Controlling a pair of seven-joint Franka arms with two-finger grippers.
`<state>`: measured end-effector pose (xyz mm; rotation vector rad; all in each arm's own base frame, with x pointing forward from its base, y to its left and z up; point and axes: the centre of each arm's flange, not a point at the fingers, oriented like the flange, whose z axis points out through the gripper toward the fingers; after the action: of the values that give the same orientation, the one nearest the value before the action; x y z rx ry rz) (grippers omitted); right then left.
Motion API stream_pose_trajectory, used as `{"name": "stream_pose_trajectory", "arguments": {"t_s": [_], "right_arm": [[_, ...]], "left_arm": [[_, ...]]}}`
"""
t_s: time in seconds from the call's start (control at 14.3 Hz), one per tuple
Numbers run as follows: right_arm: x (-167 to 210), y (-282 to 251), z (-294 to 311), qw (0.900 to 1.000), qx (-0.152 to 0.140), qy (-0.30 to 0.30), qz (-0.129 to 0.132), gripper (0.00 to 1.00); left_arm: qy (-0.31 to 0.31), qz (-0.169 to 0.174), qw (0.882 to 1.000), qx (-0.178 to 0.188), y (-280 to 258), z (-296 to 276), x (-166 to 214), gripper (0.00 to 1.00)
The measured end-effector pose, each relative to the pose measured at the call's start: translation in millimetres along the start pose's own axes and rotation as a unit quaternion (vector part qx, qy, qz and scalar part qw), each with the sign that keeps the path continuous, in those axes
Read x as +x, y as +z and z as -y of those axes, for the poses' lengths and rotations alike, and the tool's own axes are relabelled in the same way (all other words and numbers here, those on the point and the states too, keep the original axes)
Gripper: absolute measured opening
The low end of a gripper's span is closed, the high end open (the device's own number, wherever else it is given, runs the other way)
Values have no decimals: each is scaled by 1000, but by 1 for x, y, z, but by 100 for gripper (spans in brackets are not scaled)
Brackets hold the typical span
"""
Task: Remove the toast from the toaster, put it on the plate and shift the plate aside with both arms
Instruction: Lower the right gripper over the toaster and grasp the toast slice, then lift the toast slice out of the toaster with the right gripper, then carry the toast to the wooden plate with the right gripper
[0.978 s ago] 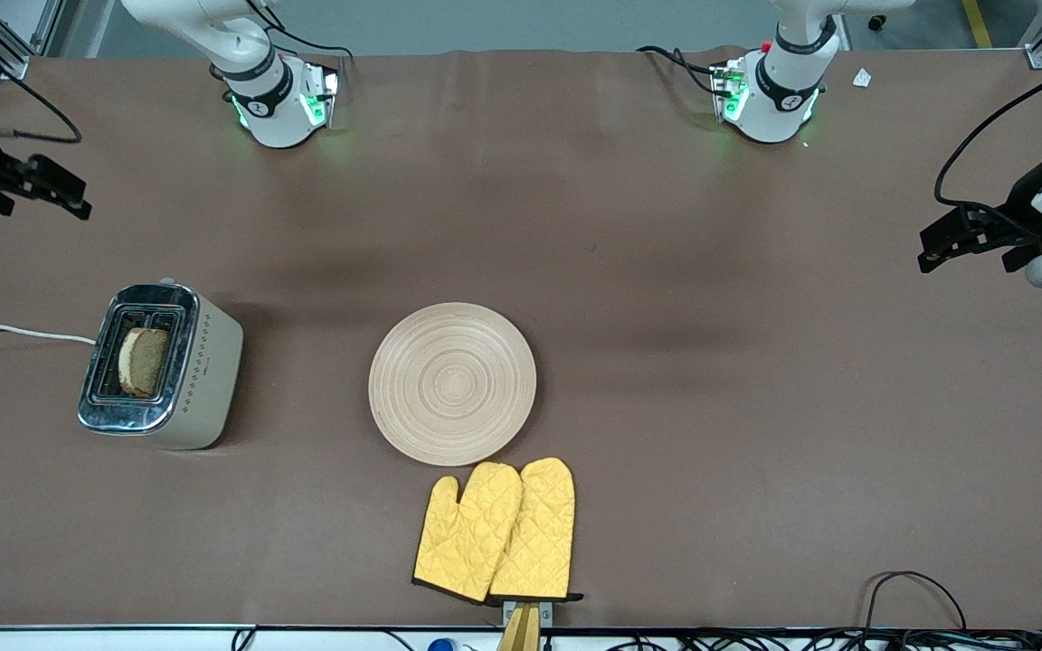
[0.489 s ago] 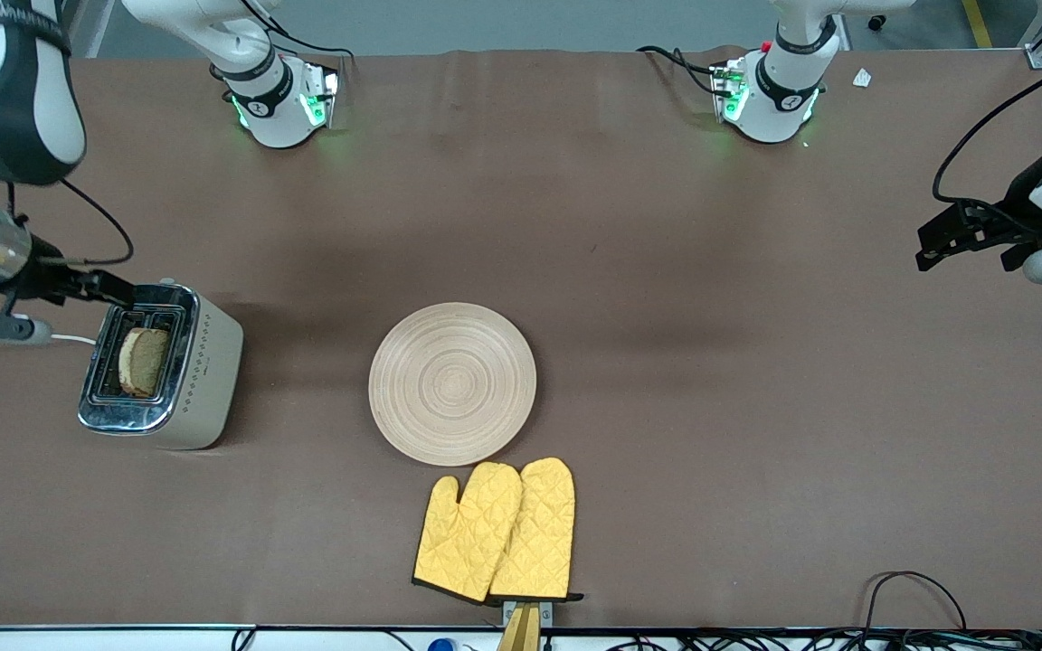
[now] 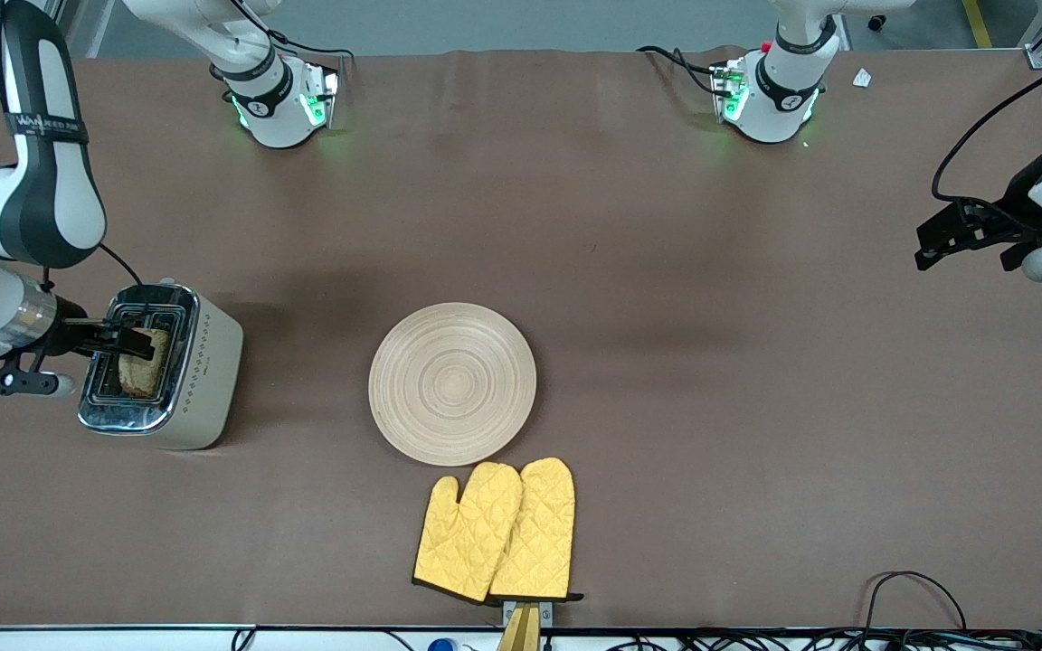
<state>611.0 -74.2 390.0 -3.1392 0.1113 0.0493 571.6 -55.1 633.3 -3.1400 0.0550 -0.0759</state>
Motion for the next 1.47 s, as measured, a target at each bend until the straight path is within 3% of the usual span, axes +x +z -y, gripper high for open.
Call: {"name": "stream_pose_trajectory", "arguments": {"t_s": [0.07, 0.63, 0.84, 1.47], "right_arm": [[1, 4, 1, 1000, -1, -2, 1, 97], [3, 9, 2, 1000, 4, -1, 5, 13], [3, 0, 4, 1000, 8, -3, 19, 11], [-12, -123, 27, 998, 32, 0, 61, 11]], "left_arm": [[1, 0, 1000, 0, 0, -1, 0, 100], [3, 6, 1000, 0, -2, -3, -3, 100], [-1, 7, 1000, 0, -4, 1, -4, 100], [-5, 13, 1000, 2, 0, 6, -5, 100]]}}
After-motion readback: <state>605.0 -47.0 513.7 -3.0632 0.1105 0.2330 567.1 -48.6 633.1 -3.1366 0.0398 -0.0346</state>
